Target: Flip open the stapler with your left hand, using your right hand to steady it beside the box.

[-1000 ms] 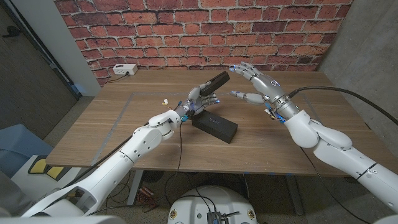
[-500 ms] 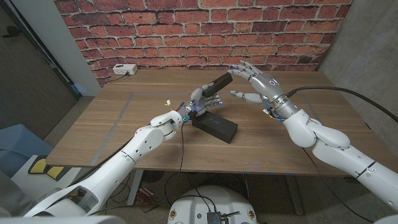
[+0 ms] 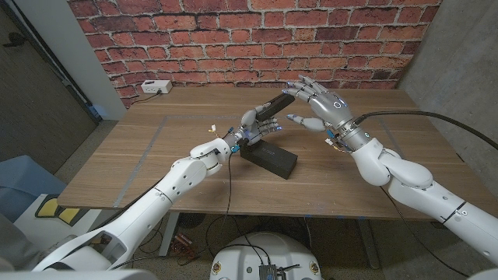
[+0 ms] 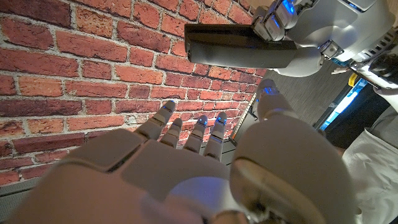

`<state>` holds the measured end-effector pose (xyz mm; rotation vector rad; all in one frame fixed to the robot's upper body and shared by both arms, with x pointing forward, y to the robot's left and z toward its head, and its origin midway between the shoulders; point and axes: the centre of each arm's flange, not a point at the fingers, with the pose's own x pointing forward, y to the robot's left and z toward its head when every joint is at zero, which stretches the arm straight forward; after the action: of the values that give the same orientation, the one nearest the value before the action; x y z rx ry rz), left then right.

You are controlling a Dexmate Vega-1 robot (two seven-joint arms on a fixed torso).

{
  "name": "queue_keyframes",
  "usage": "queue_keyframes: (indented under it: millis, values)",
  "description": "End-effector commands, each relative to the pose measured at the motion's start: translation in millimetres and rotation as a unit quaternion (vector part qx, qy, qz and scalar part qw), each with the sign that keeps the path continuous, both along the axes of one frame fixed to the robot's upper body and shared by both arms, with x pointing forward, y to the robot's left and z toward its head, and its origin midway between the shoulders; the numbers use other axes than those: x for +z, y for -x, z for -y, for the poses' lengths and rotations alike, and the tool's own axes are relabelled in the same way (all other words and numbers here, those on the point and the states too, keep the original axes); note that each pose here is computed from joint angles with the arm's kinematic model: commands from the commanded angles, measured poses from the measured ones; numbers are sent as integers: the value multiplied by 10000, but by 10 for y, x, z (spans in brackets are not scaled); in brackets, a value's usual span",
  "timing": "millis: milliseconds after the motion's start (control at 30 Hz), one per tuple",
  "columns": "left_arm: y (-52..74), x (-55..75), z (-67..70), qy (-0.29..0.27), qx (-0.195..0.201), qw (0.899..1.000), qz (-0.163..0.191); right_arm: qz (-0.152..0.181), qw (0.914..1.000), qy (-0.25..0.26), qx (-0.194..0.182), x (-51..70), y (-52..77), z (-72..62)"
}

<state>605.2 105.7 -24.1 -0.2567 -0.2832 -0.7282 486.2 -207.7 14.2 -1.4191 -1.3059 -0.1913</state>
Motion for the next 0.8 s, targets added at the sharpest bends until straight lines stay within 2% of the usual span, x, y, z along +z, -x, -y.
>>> queue_keyframes:
  millis: [33, 267, 333, 533, 800]
  values:
    - [-7, -20, 79, -12, -165, 9998, -60, 227, 9990, 220, -323, -31, -21, -51]
    - [-17, -27, 106, -32, -186, 9997, -143, 353, 9981, 319, -382, -38, -13, -74]
    - [-13, -25, 120, -43, -193, 9997, -149, 551, 9970, 339, -433, -57, -5, -75]
    - [-6, -34, 158, -84, -240, 9995, -172, 517, 9972, 359, -400, -59, -21, -62]
    - [4, -48, 193, -144, -297, 9993, -169, 638, 9945, 524, -637, -80, -48, -99]
